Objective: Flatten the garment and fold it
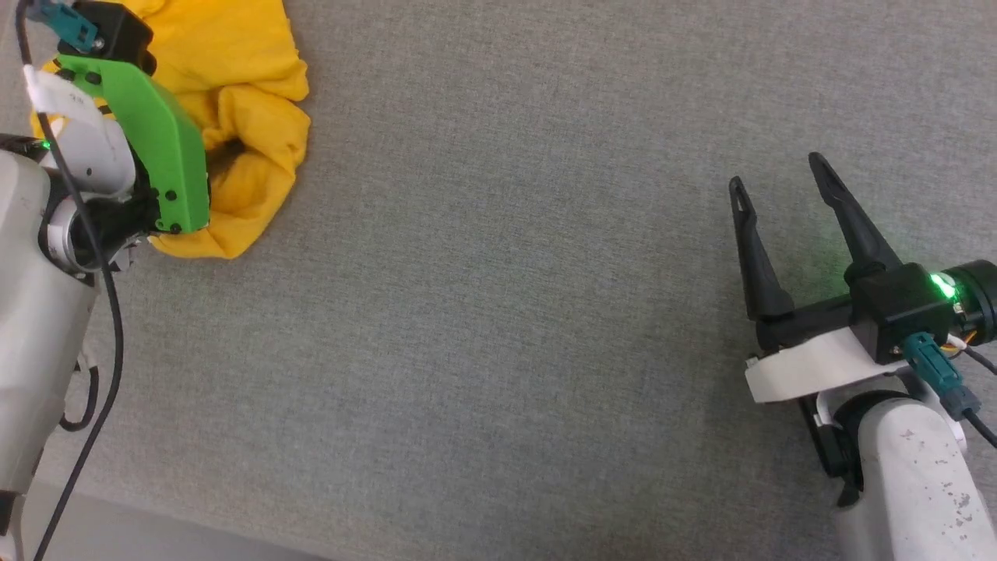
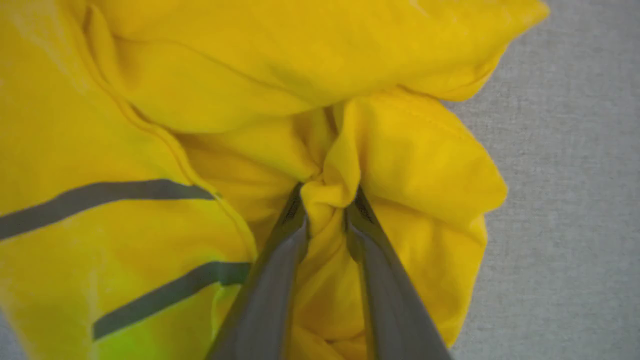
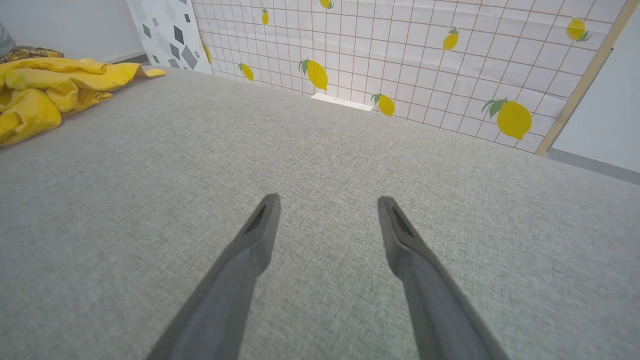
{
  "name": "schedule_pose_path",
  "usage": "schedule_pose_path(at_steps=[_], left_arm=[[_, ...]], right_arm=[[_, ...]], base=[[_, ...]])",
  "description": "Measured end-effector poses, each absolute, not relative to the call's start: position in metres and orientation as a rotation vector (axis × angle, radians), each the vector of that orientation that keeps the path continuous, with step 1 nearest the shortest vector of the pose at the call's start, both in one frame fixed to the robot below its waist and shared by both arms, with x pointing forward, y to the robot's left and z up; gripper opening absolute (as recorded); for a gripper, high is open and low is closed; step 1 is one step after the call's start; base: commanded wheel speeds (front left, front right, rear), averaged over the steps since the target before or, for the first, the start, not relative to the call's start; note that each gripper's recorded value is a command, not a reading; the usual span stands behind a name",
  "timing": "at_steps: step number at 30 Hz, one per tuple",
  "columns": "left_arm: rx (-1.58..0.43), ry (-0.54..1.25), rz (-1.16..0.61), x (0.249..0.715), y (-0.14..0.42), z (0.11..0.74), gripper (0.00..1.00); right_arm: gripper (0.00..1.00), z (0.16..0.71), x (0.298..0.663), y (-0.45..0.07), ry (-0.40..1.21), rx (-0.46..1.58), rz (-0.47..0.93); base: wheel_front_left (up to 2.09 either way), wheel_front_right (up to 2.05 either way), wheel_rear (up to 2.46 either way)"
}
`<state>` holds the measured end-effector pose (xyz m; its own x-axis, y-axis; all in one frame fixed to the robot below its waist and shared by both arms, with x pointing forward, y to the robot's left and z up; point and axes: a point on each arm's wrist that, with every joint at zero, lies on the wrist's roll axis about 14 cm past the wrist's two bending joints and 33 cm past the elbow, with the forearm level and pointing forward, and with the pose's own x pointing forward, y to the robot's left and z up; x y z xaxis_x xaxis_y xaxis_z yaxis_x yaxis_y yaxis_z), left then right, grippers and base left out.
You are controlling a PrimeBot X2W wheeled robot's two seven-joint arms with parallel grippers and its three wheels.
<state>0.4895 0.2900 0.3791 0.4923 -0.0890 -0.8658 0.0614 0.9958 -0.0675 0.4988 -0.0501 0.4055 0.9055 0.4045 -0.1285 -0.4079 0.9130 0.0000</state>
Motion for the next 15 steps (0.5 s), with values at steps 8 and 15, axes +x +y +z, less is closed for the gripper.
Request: schedule_pose_path(at_steps=[8, 15], left_arm=[[0.027, 0.86, -0.07, 0.505, 0.303, 0.417, 0.0], [0.126, 0.704, -0.053, 0.508, 0.319, 0.477, 0.0]], right_arm=[[1.0, 0.423, 0.497, -0.057, 0.087, -0.023, 0.402], [1.0, 0.447, 0.488, -0.068, 0.039, -0.004, 0.37]], base=[[0.0, 0.0, 0.0], [0.0, 0.0, 0.0]])
